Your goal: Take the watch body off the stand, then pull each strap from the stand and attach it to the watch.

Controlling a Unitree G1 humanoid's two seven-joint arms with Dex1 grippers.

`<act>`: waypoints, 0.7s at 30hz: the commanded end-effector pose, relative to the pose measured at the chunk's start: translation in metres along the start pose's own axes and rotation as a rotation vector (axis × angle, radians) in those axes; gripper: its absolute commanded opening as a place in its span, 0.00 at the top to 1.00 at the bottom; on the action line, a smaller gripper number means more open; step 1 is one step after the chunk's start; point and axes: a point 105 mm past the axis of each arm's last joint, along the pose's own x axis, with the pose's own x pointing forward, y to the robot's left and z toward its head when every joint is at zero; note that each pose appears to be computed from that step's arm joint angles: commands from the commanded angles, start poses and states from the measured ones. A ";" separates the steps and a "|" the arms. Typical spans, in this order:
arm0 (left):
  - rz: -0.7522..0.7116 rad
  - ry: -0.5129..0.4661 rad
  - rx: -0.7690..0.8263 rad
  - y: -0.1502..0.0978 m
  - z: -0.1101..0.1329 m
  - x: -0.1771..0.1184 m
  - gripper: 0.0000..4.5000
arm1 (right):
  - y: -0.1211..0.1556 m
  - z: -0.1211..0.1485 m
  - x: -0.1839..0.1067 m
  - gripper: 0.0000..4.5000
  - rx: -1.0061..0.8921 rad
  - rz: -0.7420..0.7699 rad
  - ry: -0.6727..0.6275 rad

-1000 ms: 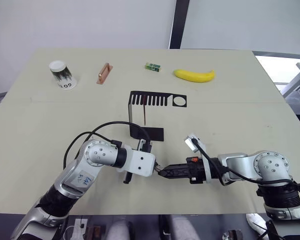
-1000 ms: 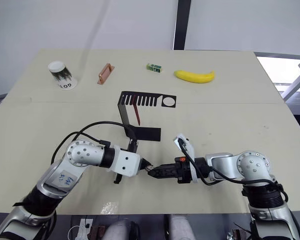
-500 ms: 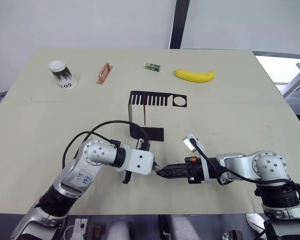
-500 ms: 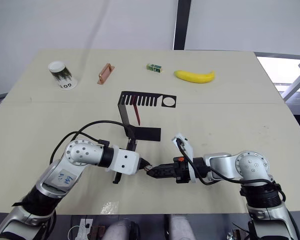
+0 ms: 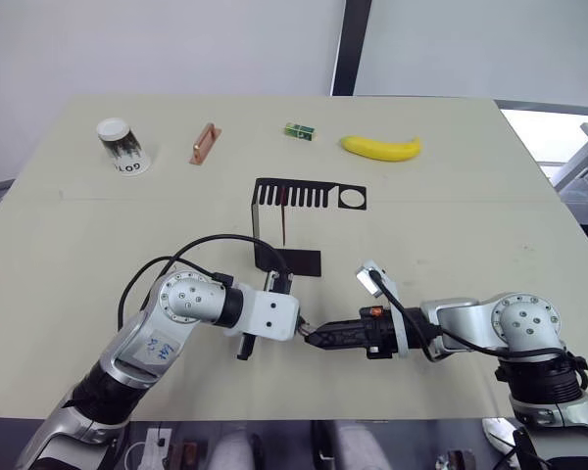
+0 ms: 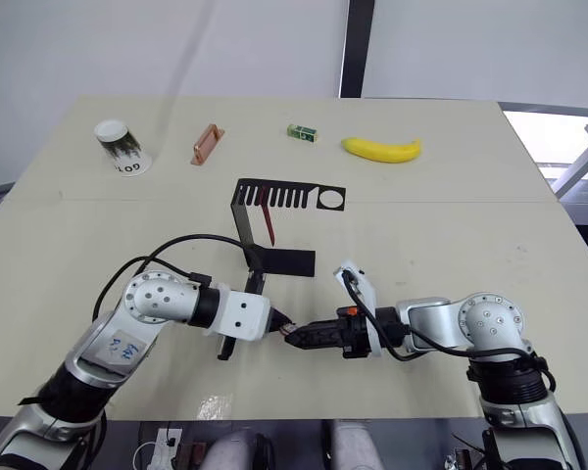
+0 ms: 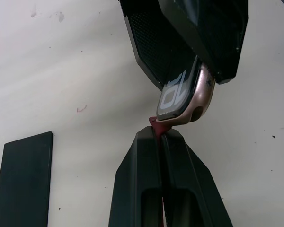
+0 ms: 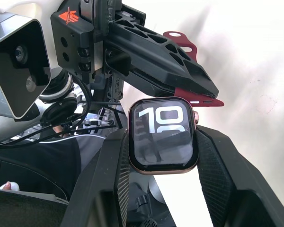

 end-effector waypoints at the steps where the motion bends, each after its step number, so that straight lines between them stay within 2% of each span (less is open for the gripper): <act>1: 0.022 -0.179 0.180 0.001 0.056 -0.009 1.00 | -0.011 -0.010 0.009 0.67 0.026 -0.055 0.047; 16: 0.030 -0.185 0.153 0.001 0.059 -0.015 1.00 | -0.016 -0.010 0.010 0.67 0.033 -0.089 0.045; 21: 0.025 -0.164 0.141 0.000 0.052 -0.015 1.00 | -0.012 -0.009 0.010 0.67 0.028 -0.064 0.041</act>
